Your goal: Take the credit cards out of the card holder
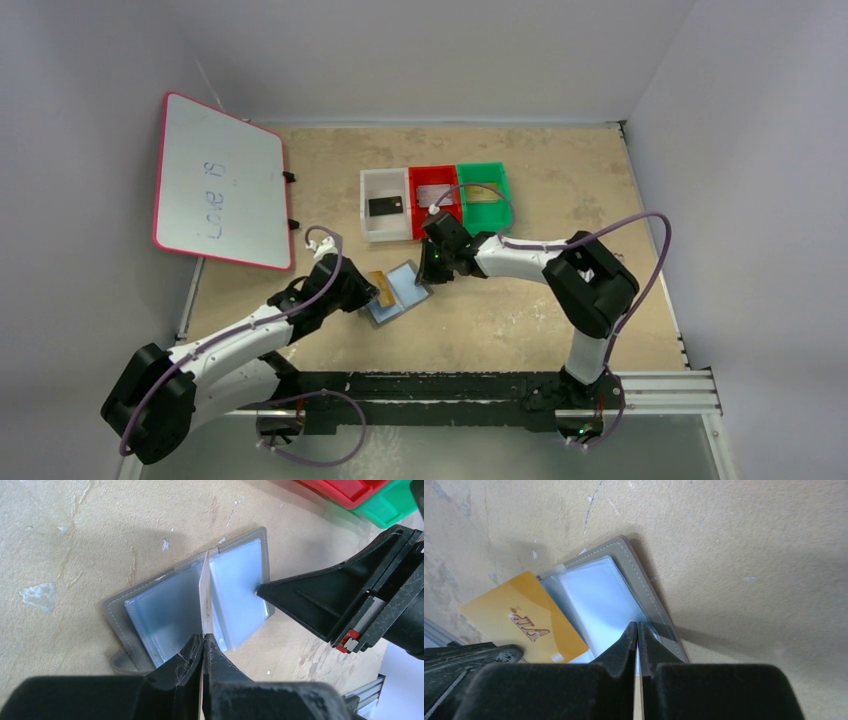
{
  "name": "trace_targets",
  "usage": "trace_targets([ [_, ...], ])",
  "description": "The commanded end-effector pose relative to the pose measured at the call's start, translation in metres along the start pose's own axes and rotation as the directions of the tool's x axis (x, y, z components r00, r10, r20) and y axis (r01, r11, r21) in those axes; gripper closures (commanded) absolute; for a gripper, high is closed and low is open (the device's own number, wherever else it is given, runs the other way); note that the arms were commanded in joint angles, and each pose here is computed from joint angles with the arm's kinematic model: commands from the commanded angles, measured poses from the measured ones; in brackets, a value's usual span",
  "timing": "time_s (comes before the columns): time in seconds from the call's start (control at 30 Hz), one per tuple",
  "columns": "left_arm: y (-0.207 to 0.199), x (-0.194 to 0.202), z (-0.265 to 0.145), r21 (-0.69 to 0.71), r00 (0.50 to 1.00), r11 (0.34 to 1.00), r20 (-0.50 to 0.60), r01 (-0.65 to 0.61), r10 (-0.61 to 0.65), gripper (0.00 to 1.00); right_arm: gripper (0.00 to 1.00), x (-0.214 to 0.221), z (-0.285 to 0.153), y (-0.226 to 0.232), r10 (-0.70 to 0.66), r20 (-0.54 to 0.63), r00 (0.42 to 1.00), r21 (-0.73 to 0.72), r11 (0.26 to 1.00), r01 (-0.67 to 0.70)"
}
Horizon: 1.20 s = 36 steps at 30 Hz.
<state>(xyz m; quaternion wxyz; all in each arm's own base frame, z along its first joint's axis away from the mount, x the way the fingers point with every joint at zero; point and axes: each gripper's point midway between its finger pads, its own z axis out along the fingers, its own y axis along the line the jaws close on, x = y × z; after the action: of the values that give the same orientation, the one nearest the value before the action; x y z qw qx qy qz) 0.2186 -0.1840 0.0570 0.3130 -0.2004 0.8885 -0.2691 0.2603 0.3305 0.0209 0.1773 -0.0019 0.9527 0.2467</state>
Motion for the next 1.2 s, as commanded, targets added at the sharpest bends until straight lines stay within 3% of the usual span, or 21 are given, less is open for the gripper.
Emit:
trace_targets([
  [0.0,-0.011,-0.012,-0.003,0.01,0.997,0.997,0.028,-0.075,0.075,1.0,0.94,-0.018,-0.017,-0.006,-0.065,0.076,0.995,0.072,0.996,0.059],
  [0.23,-0.026,-0.019,-0.01,0.077,0.995,0.993,0.053,-0.085,0.081,1.0,0.73,-0.036,-0.044,0.019,-0.085,0.163,0.983,-0.024,0.996,0.09],
  [0.53,-0.052,-0.031,-0.026,0.19,0.992,0.978,0.1,-0.092,0.074,1.0,0.64,-0.035,-0.062,0.055,-0.076,0.175,0.982,-0.221,0.969,0.114],
  [0.67,-0.065,-0.035,-0.035,0.248,0.991,0.964,0.116,-0.099,0.072,1.0,0.5,-0.039,-0.072,0.067,-0.056,0.201,0.978,-0.306,0.945,0.117],
  [0.83,-0.097,-0.047,-0.058,0.401,0.982,0.907,0.176,-0.13,0.063,1.0,0.44,-0.054,-0.104,0.078,-0.013,0.261,0.965,-0.482,0.864,0.142],
  [1.03,-0.119,-0.058,-0.086,0.531,0.966,0.83,0.258,-0.171,0.034,1.0,0.39,-0.066,-0.162,0.103,-0.05,0.487,0.872,-0.59,0.718,0.37],
  [1.17,-0.134,-0.059,-0.101,0.601,0.962,0.775,0.271,-0.195,0.031,1.0,0.37,-0.071,-0.178,0.101,-0.074,0.473,0.878,-0.62,0.68,0.391],
])
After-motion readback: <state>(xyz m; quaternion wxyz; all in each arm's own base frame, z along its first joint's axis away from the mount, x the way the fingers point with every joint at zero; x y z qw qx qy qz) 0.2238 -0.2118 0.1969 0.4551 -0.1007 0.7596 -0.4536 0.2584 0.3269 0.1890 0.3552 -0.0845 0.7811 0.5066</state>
